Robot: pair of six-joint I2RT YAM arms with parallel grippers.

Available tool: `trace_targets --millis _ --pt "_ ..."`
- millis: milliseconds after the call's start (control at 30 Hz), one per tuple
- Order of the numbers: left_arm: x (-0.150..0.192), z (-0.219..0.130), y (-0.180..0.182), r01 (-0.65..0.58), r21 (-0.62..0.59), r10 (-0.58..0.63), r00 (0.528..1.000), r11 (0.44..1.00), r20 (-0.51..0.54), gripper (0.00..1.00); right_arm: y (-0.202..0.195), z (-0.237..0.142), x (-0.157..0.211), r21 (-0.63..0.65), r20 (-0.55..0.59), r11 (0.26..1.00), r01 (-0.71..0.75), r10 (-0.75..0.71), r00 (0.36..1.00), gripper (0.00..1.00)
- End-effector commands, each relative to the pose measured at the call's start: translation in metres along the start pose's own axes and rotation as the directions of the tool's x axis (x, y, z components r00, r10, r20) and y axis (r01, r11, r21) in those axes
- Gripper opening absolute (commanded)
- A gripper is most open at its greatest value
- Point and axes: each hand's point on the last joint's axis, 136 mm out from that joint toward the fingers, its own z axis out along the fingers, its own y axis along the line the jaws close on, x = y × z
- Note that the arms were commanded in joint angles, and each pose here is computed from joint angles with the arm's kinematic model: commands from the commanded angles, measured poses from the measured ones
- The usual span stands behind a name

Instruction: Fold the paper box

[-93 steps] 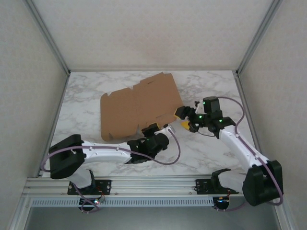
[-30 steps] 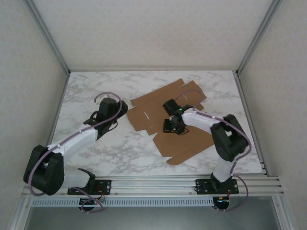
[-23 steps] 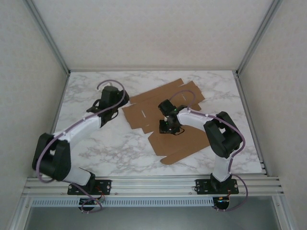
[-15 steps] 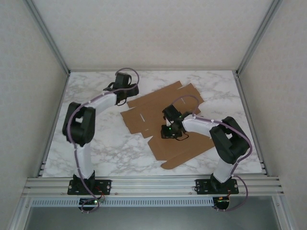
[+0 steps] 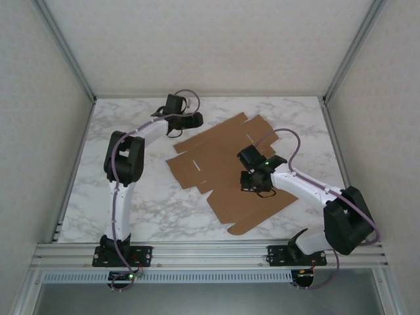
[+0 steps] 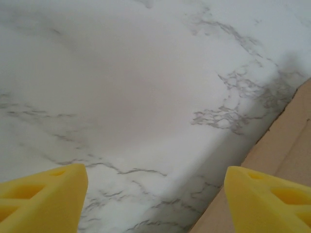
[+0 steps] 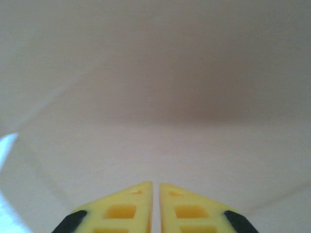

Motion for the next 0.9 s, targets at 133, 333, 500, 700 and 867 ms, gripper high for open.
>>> trace_targets --millis 133,333,500,700,867 --pt "0.037 0.004 0.008 0.093 0.036 -0.089 0.989 0.995 -0.119 0.73 -0.037 0.043 -0.006 0.128 -0.04 0.974 -0.186 0.192 0.981 0.03" --pt "0.06 -0.013 0.009 0.182 0.04 -0.175 0.974 0.982 -0.144 0.72 -0.031 0.061 -0.037 0.17 -0.019 0.971 -0.166 0.171 0.985 0.03" --pt "0.085 -0.029 0.008 0.228 0.048 -0.215 0.958 0.973 -0.187 0.72 -0.018 0.071 -0.065 0.168 -0.004 0.978 -0.124 0.126 0.992 0.04" --pt "0.1 -0.061 0.01 0.262 0.021 -0.255 0.952 0.965 -0.171 0.72 -0.004 0.075 -0.097 0.146 0.012 0.986 -0.074 0.074 0.997 0.08" --pt "0.117 -0.084 -0.003 0.36 0.083 -0.341 0.922 0.929 -0.182 0.72 0.028 0.086 -0.116 -0.008 -0.027 1.0 0.006 -0.006 1.0 0.12"
